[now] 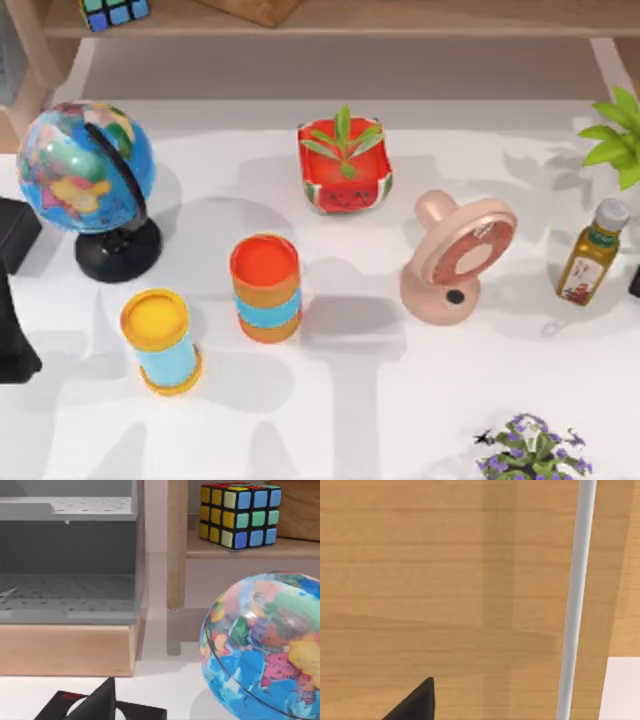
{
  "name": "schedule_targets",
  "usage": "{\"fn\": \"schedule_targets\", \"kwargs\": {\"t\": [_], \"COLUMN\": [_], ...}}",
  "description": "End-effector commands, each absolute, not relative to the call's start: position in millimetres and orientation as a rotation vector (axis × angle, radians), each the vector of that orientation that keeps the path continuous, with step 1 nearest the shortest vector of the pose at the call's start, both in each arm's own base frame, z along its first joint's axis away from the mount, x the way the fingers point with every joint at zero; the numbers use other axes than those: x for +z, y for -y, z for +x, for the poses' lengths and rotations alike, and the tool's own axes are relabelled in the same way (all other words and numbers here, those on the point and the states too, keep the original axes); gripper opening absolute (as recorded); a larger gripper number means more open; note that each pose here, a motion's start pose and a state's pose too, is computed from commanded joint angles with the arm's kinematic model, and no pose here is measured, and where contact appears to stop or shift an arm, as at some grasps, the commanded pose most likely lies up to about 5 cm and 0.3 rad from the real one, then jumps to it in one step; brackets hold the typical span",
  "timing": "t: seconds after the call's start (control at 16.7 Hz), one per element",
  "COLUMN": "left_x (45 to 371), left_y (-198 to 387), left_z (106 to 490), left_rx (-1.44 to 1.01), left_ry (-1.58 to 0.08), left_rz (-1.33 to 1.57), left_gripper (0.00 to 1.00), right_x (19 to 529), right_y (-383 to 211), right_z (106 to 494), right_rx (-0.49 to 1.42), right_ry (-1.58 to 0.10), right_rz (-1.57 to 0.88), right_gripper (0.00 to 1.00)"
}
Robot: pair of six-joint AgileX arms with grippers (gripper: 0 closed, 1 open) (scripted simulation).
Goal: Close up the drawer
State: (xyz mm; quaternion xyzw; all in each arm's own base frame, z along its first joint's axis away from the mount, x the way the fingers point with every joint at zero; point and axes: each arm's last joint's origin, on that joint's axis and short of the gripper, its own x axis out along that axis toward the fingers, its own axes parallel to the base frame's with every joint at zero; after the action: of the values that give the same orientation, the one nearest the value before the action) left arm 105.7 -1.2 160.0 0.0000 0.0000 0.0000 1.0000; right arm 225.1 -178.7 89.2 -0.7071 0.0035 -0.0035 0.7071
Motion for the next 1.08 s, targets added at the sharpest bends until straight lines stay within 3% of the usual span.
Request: {"fn": "schedule_targets", "kwargs": {"t": [0.66, 1.08], "left_x": [160.0, 160.0], "left_y": [1.2, 1.2], "left_z": [105.7, 105.7], "left_rx": [0.0, 0.0], "left_ry": [0.0, 0.0], "left_rz": [0.0, 0.0], "left_gripper": [1.0, 1.0], "right_x": [89.2, 89.2], "right_y": [178.9, 178.9], "right_z": [250.0, 250.0], "right_rx": [-0.008, -0.008], "right_ry": [-0.008, -0.008], "right_rz": [-1.571, -1.571], "right_gripper": [1.0, 0.47]}}
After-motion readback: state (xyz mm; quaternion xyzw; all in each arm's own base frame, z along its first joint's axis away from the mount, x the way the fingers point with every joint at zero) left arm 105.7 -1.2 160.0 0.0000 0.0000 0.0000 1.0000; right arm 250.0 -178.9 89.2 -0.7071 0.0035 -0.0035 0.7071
